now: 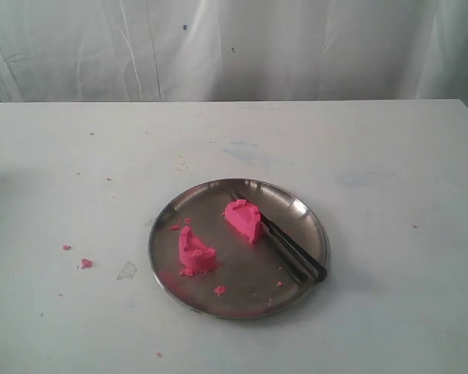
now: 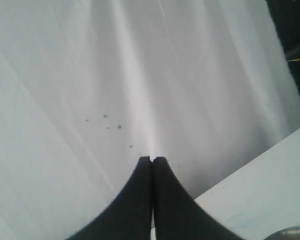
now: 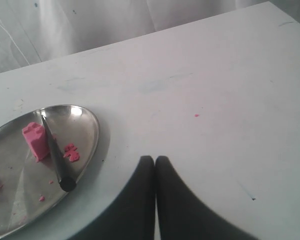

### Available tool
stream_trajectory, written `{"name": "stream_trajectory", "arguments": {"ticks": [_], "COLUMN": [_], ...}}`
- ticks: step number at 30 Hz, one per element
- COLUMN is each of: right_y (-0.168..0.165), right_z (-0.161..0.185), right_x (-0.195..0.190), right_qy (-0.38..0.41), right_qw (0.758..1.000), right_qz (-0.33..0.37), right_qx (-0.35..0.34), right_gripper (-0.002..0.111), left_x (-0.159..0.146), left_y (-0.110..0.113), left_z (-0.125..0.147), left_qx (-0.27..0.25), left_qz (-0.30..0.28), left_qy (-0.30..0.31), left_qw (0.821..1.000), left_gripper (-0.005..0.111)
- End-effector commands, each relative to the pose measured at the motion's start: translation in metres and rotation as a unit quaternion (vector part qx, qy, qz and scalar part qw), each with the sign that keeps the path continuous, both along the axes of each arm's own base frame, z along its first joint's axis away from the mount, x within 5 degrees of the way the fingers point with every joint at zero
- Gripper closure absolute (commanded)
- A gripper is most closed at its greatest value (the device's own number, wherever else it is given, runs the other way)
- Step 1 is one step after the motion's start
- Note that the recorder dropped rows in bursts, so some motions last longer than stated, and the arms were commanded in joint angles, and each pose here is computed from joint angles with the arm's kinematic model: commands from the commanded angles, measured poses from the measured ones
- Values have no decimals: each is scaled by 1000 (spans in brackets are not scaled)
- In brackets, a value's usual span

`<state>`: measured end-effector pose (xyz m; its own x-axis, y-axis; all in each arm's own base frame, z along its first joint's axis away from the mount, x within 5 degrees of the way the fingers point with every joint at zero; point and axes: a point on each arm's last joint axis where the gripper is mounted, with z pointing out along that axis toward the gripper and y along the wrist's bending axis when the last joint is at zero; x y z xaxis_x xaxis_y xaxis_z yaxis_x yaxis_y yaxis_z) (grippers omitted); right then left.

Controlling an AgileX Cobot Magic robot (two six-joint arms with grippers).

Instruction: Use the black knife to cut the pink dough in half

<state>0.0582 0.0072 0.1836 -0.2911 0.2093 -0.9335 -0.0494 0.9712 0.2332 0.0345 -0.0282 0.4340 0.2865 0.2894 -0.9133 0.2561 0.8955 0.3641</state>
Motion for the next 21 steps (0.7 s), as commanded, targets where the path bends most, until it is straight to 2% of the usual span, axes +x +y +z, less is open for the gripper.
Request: {"name": "stream_trajectory", "arguments": {"ticks": [1,3,6,9,14,19,21], "right_y": [0,0,0,0,0,0,0], "right_z": [0,0,0,0,0,0,0], "right_x": [0,0,0,0,0,0,0], "right_qy": [-7,-7,-7,-7,-7,-7,-7], "right_qw": [1000,1000,1000,1000,1000,1000,1000], "right_qz": [-3,-3,-3,-3,-3,-3,-3], "right_qx": [-3,-3,-3,-3,-3,-3,-3], "right_gripper": [108,108,108,108,108,108,108], "left_x": [-19,-8,16,28,29,28,27], "left_y": [-2,0,6,10,7,0,-1], "left_z": [-18,-30,-66,-111,-167,-181,-181], "left_qx": [33,-37,-160,-223,-195,-62,-53], "left_qz": [66,93,91,76,44,8,3], "left_qy": [31,52,78,107,149,150,148], "left_qw": [997,994,980,966,968,987,988], "left_gripper": [107,107,107,107,107,107,107]}}
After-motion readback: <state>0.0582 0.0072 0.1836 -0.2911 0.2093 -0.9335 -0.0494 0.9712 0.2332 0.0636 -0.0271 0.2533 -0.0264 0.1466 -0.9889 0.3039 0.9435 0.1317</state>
